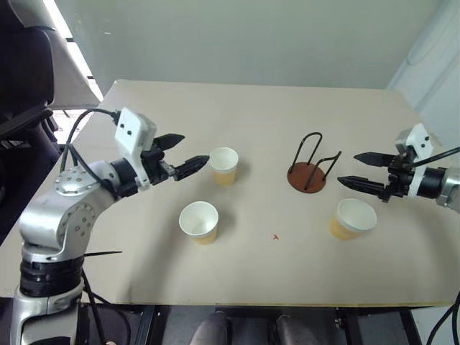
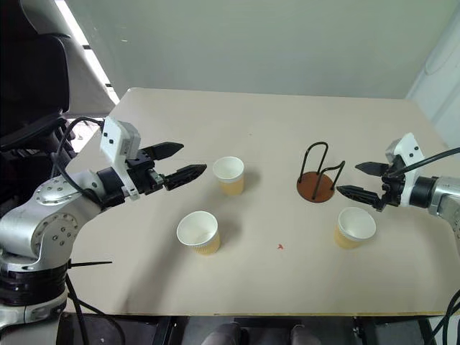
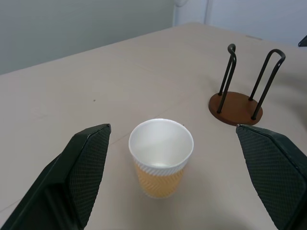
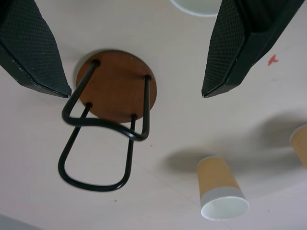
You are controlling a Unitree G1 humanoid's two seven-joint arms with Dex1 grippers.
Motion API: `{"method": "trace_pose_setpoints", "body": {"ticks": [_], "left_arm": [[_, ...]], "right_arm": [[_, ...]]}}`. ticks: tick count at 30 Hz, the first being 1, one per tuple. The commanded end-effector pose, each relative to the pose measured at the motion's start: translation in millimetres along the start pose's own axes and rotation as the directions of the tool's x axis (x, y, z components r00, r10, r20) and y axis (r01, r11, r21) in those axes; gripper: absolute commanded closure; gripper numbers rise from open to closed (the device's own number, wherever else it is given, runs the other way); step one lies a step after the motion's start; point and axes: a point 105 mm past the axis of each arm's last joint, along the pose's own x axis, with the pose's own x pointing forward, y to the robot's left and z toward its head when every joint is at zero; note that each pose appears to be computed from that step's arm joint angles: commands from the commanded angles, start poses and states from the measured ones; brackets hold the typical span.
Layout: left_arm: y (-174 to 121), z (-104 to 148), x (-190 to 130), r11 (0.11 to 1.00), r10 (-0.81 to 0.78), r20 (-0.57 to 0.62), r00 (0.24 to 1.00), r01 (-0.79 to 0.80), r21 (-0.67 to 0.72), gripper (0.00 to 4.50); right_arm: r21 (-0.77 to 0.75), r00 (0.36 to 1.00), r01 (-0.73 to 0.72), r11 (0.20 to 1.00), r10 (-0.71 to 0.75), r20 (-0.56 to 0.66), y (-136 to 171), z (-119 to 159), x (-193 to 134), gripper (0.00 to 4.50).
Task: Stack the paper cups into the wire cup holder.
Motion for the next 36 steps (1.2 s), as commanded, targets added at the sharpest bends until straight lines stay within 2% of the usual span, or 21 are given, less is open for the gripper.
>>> {"method": "trace_pose_setpoints", "body": {"ticks": [1,11,20,36], "left_arm": [[1,13,3,0.998,-0.03,0.021,0.999,0.029,0.06,0.02],[-1,18,11,0.986,-0.127,-0.012,0.992,0.128,0.105,0.02],[-2,21,17,0.983,-0.14,0.004,0.99,0.138,0.119,0.02],[-3,22,14,0.983,-0.128,0.006,0.992,0.127,0.129,0.02]], "right_arm": [[-0.045,0.999,0.011,0.999,-0.01,0.034,4,16,-11,0.01],[0.014,0.997,-0.069,0.998,0.068,0.027,27,14,-4,0.01],[0.046,1.0,-0.003,0.999,0.002,0.024,16,9,19,0.01],[0.06,1.0,-0.006,0.998,0.005,0.013,15,-1,55,0.01]]}}
